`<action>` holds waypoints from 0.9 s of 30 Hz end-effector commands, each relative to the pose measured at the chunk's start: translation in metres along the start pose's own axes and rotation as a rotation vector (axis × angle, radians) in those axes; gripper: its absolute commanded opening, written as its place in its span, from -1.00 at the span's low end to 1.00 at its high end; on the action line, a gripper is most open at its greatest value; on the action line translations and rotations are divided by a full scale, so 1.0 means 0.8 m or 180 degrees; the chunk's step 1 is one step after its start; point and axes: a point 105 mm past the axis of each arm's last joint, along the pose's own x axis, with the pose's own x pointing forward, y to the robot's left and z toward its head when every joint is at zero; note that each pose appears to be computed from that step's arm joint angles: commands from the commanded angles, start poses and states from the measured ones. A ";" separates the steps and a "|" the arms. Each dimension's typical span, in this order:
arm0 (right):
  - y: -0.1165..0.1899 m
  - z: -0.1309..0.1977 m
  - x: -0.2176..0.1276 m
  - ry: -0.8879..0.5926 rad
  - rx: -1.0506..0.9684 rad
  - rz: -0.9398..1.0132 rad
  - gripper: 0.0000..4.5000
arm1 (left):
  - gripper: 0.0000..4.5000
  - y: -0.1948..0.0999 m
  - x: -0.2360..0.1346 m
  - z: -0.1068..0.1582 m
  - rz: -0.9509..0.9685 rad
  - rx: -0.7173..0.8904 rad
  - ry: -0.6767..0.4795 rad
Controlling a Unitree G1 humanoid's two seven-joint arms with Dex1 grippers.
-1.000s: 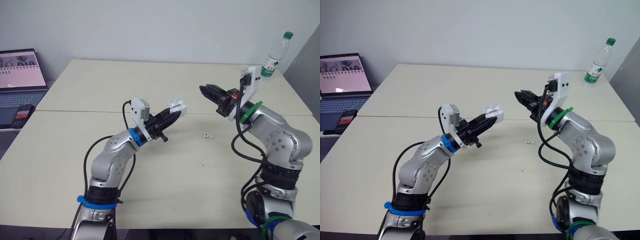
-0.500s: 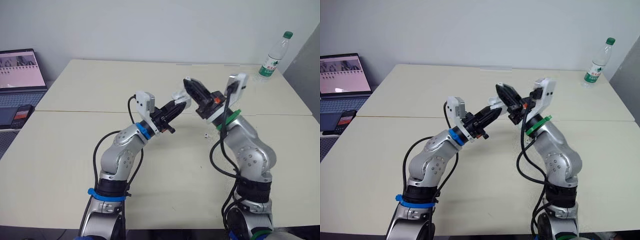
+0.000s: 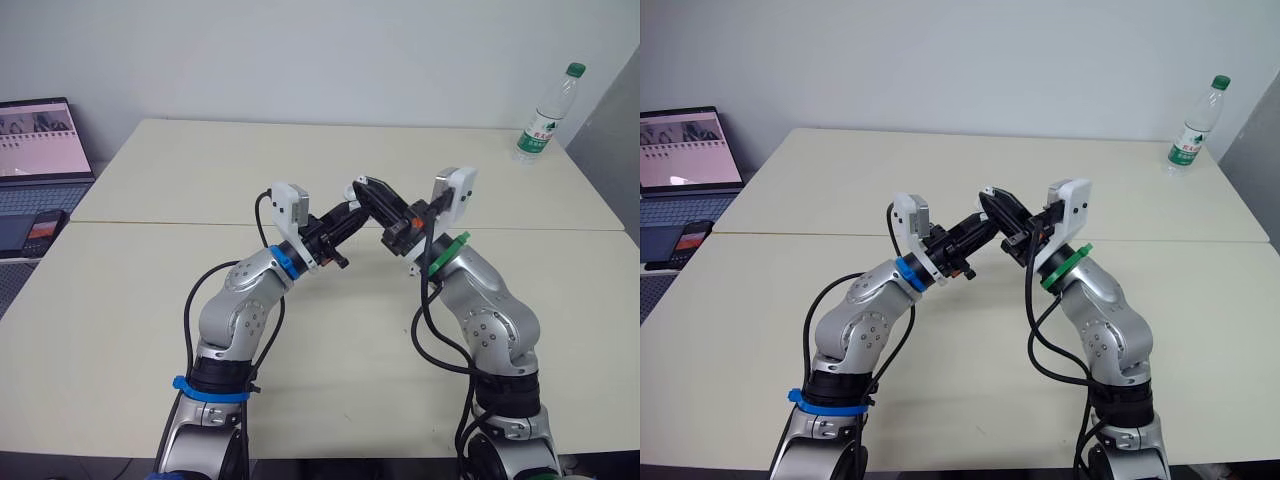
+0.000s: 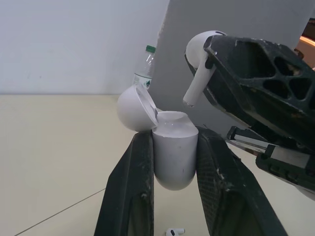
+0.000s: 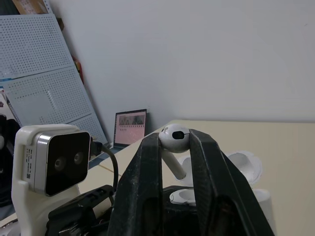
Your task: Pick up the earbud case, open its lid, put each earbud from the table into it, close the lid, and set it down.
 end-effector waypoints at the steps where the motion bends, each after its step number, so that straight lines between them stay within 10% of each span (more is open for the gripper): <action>1: 0.004 0.010 0.001 -0.0113 -0.0055 0.0047 -0.82 | -0.65 -0.011 0.004 0.019 -0.0153 0.0109 -0.0147; 27: 0.000 -0.015 -0.001 0.0286 0.0097 -0.0037 -0.66 | -0.65 -0.013 0.004 0.017 -0.0198 0.0123 -0.0143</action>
